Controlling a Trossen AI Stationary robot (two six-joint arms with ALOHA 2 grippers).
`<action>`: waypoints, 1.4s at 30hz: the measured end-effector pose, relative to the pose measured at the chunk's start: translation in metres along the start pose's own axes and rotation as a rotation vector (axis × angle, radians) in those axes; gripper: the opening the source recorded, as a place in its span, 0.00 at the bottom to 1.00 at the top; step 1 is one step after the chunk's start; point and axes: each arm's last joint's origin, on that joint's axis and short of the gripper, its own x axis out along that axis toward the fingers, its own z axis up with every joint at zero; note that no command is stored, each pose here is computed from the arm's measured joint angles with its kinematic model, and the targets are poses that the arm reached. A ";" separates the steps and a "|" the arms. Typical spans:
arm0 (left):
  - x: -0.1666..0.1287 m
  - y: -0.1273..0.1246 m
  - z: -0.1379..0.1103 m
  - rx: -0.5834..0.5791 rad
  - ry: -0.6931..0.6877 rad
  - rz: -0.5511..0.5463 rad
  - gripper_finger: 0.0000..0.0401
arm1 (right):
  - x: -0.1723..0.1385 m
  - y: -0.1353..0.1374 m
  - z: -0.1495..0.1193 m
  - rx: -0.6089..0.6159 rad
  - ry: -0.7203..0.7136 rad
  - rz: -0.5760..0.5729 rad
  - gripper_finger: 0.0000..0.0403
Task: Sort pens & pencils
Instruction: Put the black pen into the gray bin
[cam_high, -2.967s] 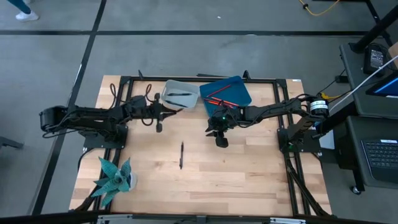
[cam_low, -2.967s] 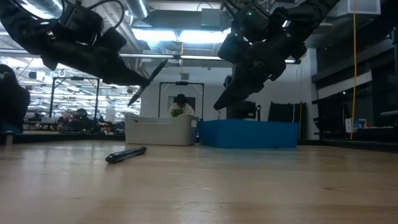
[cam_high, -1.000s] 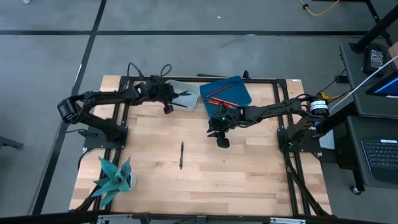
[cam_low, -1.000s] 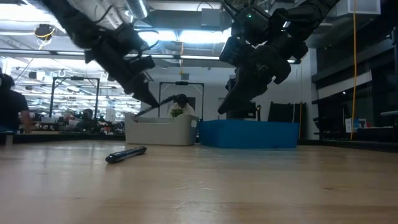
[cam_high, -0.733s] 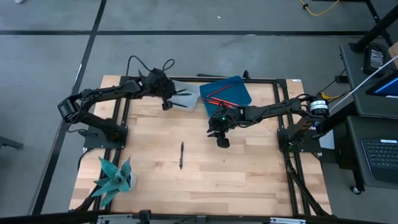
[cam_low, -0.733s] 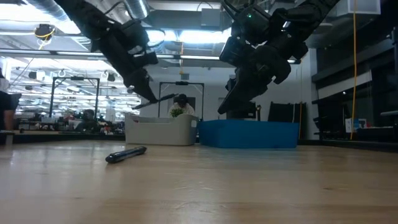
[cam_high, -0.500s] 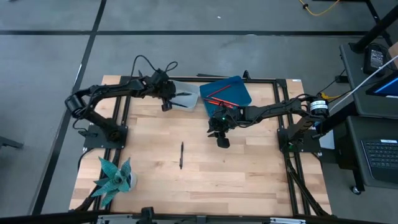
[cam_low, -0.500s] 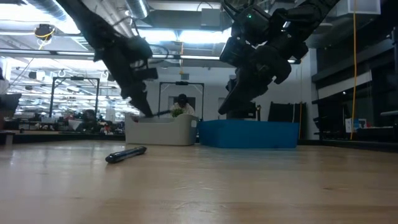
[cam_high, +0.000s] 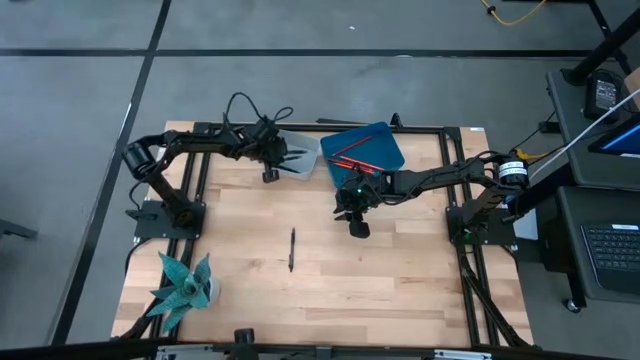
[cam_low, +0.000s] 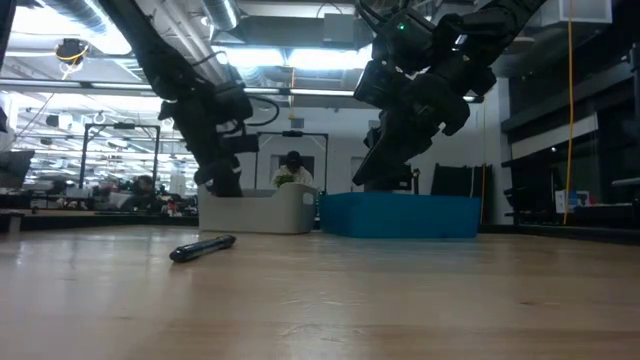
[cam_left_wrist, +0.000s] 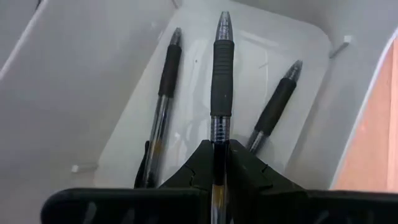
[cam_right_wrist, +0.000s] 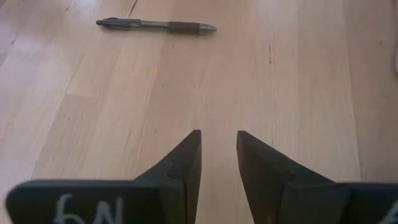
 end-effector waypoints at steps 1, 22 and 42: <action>-0.001 0.000 0.001 0.001 -0.005 0.003 0.05 | 0.000 0.000 0.000 0.000 0.000 0.000 0.26; -0.026 0.001 0.026 -0.028 -0.062 0.064 0.25 | 0.000 0.000 -0.001 0.002 0.010 0.000 0.26; -0.066 -0.082 0.065 -0.272 0.061 -0.165 0.25 | 0.000 0.000 -0.006 0.064 0.046 -0.004 0.26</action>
